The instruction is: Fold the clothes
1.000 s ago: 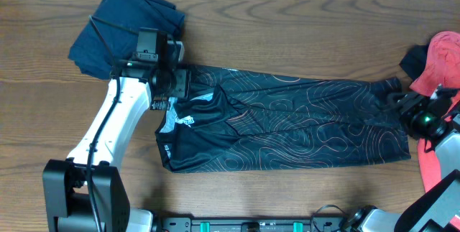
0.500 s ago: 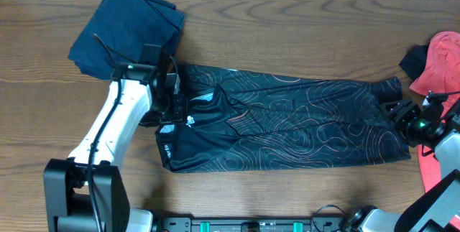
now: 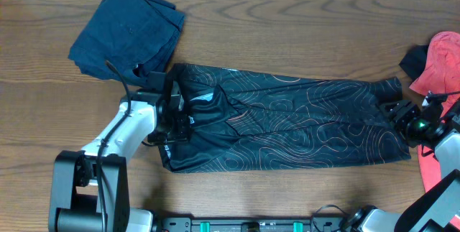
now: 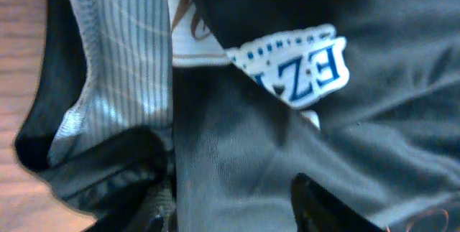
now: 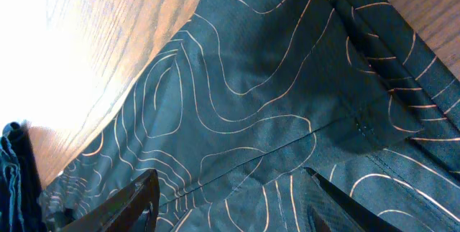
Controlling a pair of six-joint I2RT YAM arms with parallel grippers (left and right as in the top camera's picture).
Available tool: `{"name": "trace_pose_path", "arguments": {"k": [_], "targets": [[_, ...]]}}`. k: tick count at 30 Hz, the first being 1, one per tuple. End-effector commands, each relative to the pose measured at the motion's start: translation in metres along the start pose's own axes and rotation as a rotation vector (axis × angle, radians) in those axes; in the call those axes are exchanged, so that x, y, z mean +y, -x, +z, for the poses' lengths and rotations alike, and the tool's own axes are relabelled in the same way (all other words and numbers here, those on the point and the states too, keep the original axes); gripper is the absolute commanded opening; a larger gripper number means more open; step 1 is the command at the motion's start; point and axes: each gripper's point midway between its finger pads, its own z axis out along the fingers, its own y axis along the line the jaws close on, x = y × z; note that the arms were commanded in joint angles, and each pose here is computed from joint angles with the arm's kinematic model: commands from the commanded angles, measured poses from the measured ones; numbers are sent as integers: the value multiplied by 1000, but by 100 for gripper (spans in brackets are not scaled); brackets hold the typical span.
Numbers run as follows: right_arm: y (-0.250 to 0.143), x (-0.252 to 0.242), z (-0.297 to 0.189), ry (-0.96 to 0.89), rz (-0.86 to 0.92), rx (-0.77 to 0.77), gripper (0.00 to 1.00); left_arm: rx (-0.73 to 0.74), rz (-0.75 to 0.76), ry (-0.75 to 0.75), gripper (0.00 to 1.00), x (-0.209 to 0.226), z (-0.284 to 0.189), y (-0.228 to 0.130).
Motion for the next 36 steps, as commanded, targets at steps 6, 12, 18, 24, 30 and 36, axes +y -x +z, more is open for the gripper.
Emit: {"name": "trace_pose_path", "arguments": {"k": [6,12,18,24,30,36], "targets": [[2,-1,-1,1,-11,0,61,-1,-5,-7,11,0,5,-3],[2,-2,-1,-3,-11,-2,60,-5,-4,-8,6,-3,-9,1],[2,-3,-1,-7,-11,-3,61,-77,12,-21,6,-14,-49,16],[2,-3,-1,-10,-11,-4,60,-160,40,-36,6,-20,-69,24],[2,-4,-1,-17,-11,-5,60,-192,47,-41,6,-22,-70,32],[2,-4,-1,-17,-11,-5,61,-281,88,-54,7,-27,-75,53]]}}
